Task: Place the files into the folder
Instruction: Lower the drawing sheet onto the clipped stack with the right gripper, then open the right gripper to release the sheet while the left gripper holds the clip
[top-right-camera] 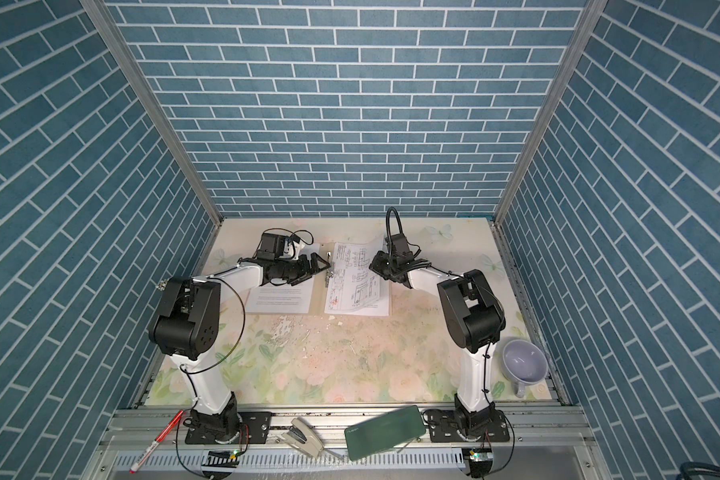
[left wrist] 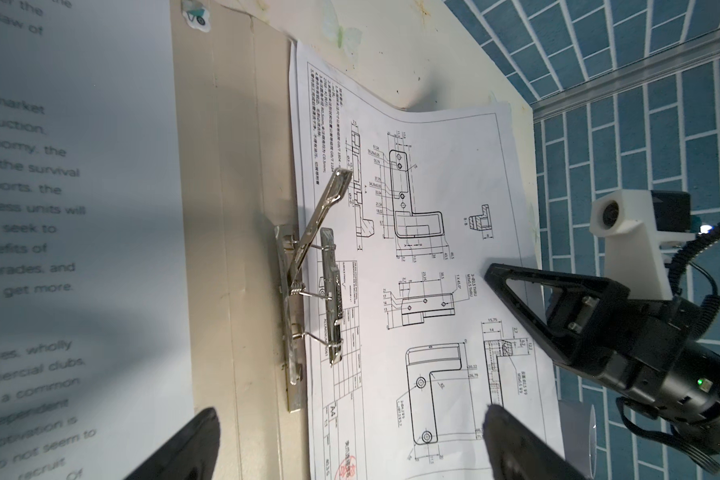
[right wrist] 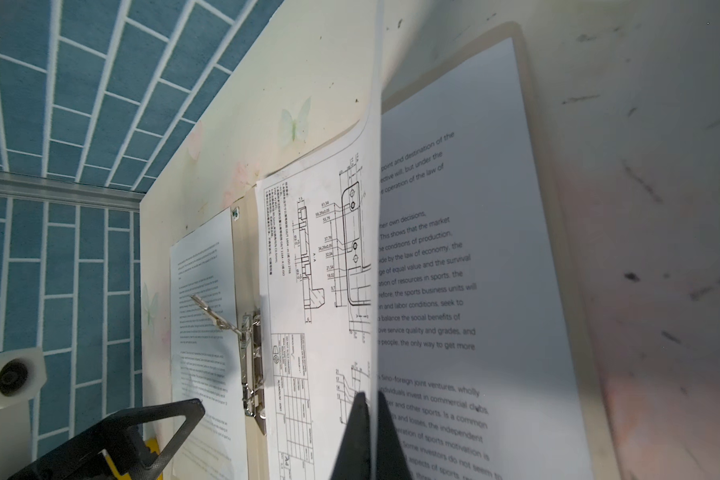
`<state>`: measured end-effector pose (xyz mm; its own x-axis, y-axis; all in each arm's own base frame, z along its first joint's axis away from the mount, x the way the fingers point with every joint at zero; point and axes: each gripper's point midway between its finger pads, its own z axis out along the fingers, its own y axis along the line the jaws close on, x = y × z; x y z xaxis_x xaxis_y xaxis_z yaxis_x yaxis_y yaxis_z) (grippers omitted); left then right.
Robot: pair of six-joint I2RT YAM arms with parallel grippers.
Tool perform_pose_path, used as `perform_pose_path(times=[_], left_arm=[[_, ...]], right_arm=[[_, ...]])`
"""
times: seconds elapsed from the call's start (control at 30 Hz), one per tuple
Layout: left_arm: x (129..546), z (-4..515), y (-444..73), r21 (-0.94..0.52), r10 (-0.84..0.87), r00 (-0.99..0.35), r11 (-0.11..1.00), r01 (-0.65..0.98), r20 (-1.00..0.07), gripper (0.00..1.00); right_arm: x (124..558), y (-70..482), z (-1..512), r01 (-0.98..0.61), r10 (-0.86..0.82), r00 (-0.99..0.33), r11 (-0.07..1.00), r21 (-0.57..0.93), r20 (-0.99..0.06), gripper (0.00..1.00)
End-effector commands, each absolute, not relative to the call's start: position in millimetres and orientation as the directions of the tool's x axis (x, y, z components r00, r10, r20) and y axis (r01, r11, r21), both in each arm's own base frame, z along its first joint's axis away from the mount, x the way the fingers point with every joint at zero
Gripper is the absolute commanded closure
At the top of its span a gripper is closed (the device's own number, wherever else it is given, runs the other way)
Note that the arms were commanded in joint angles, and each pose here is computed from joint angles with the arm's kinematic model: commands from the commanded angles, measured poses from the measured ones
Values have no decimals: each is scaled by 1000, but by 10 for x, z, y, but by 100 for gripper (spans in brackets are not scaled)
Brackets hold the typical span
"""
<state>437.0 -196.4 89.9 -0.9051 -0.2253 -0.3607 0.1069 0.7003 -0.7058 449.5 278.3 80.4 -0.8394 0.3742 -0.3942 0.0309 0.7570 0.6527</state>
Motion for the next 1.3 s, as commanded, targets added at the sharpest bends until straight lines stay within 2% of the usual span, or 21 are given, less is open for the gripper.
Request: perform_pose_path(times=[0.0, 0.93, 0.97, 1.1, 1.13, 1.27], left_arm=[[4409, 905, -2014, -718, -224, -904, 686, 119, -364, 0], [4389, 858, -2076, -721, -223, -907, 683, 118, -359, 0], [4383, 845, -2076, -720, -222, -907, 684, 116, -357, 0], [4372, 816, -2086, -721, -223, -910, 684, 110, -350, 0], [4372, 811, -2088, -722, -223, -910, 683, 110, -350, 0], [4352, 768, -2103, -725, -223, -914, 681, 103, -339, 0]], right_arm=[[4516, 2817, 839, -8, 347, -837, 764, 645, -422, 100], [4504, 2843, 813, 4, 336, -853, 769, 640, -399, 100], [4497, 2831, 816, 7, 336, -854, 771, 636, -398, 96], [4484, 2708, 823, 32, 339, -844, 805, 593, -415, 61], [4483, 2672, 828, 37, 338, -842, 815, 579, -421, 56], [4470, 2526, 851, 63, 335, -835, 846, 530, -436, 46]])
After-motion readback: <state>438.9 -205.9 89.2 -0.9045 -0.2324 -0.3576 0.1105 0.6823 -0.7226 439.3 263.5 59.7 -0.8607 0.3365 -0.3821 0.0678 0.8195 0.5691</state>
